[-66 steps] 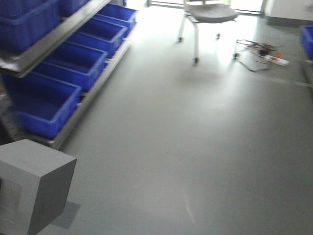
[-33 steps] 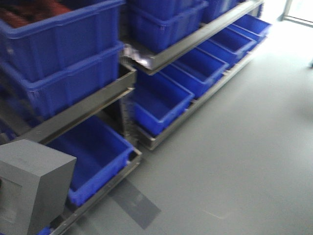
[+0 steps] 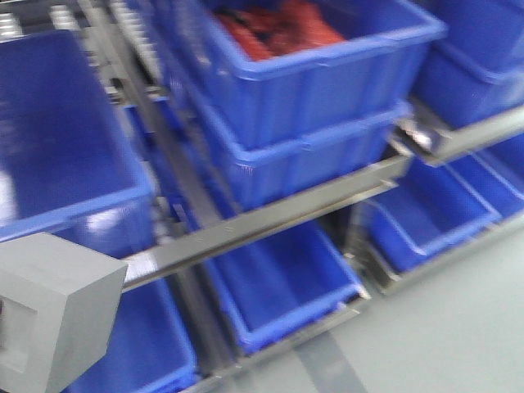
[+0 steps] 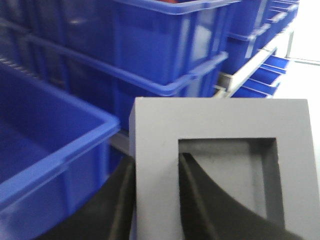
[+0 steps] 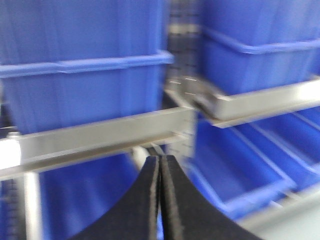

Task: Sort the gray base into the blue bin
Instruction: 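Turn the base toward the shelf and stop at the empty blue bin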

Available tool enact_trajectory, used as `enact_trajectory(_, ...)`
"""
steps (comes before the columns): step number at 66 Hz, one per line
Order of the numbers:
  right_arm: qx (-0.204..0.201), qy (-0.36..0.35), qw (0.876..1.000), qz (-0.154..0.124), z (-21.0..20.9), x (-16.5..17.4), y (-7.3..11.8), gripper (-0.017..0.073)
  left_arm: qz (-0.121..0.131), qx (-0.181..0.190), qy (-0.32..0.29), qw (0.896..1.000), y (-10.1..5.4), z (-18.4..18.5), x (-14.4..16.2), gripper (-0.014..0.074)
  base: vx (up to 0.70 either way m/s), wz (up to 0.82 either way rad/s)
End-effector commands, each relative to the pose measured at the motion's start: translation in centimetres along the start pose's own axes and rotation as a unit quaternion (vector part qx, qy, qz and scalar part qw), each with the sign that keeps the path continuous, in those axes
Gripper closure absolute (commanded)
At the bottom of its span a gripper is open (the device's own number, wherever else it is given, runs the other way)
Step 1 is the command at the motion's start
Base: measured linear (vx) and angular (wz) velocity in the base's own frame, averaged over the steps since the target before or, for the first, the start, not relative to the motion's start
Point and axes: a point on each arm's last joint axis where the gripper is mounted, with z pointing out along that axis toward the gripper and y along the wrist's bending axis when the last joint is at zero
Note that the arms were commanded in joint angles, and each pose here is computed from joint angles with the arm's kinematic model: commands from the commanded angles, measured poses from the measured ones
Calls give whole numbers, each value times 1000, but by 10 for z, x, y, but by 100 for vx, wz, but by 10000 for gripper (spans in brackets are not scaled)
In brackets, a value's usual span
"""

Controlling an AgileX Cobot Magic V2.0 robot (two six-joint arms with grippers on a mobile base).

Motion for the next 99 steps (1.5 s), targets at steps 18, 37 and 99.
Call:
enact_trajectory(18, 0, -35, 999, -6, 0, -2, 0, 568, -4, 13, -66, 998, -2, -3, -19, 599, 16, 71)
enact_trajectory(37, 0, -35, 999, -6, 0, -2, 0, 568, -4, 13, -66, 998, -2, -3, -19, 599, 12, 54)
enact_trajectory(99, 0, -35, 999, -6, 0, -2, 0, 568, -4, 13, -66, 998, -2, -3, -19, 599, 9, 14)
